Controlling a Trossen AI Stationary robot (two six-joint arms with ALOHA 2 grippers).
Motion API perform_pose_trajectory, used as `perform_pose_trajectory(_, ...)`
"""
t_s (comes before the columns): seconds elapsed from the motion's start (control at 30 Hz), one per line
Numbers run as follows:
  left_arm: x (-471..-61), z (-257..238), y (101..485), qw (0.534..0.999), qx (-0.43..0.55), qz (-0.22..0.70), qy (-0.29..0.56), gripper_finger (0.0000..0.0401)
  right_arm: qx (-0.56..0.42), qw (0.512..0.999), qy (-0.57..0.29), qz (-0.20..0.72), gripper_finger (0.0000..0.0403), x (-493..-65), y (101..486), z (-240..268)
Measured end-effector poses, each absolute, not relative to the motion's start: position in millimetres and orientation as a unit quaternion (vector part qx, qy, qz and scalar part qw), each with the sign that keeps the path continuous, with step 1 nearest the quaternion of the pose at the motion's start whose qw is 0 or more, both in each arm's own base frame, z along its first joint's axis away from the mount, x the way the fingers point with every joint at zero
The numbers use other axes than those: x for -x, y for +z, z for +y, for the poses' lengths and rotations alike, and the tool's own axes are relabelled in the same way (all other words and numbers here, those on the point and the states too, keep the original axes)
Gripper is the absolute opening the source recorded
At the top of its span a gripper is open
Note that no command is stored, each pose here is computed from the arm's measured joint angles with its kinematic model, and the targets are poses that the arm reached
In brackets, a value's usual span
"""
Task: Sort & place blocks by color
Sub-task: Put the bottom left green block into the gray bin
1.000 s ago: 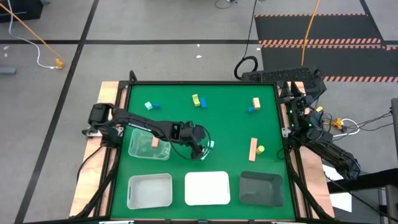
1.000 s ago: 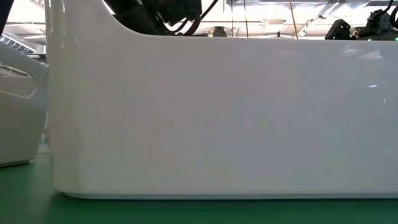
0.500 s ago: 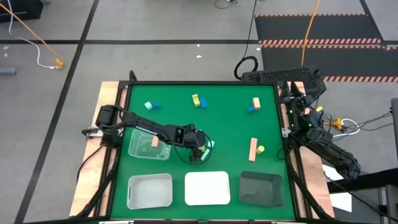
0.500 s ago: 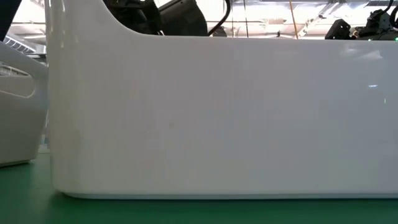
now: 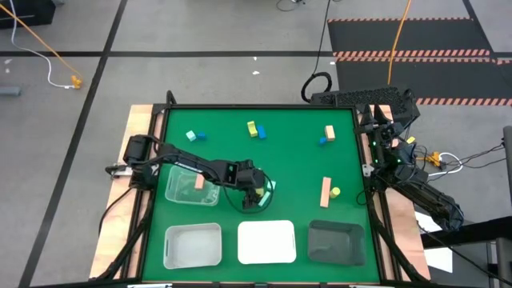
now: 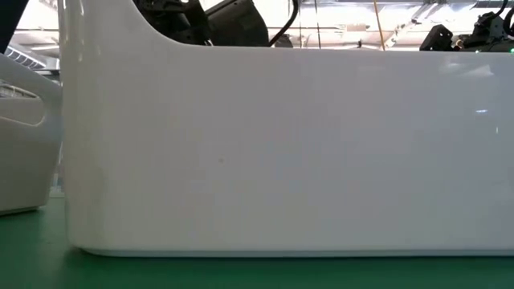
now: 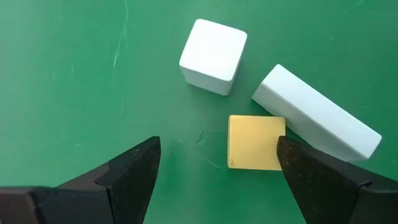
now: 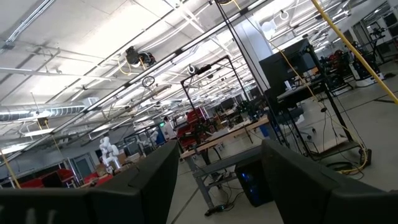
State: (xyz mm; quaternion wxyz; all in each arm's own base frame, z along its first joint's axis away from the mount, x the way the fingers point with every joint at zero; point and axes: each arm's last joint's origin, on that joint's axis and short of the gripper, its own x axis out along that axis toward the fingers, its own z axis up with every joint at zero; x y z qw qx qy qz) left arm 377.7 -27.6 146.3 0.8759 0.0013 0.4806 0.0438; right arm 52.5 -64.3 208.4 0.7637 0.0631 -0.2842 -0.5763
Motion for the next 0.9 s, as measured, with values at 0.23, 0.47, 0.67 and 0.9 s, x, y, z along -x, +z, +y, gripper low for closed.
perform_pose_trajectory(0.23, -379.4, -30.1, 147.0, 0.881, -0.012, 0.472, 0.036, 0.0324, -0.063, 0.764, -0.576, -0.284, 0.0223, -52.5, 208.4, -64.3)
perform_pose_trajectory(0.47, -379.4, -34.6, 147.3, 0.879, -0.08, 0.47, -0.001, 0.0324, -0.063, 0.764, -0.576, -0.284, 0.0223, -52.5, 208.4, -64.3)
perform_pose_trajectory(0.67, -379.1, -34.6, 147.0, 0.87, -0.141, 0.471, -0.034, 0.0324, -0.063, 0.764, -0.576, -0.284, 0.0223, -52.5, 208.4, -64.3)
perform_pose_trajectory(0.9, -378.2, -36.1, 146.4, 0.87, -0.126, 0.474, -0.052, 0.0324, -0.063, 0.764, -0.576, -0.284, 0.0223, -52.5, 208.5, -64.3)
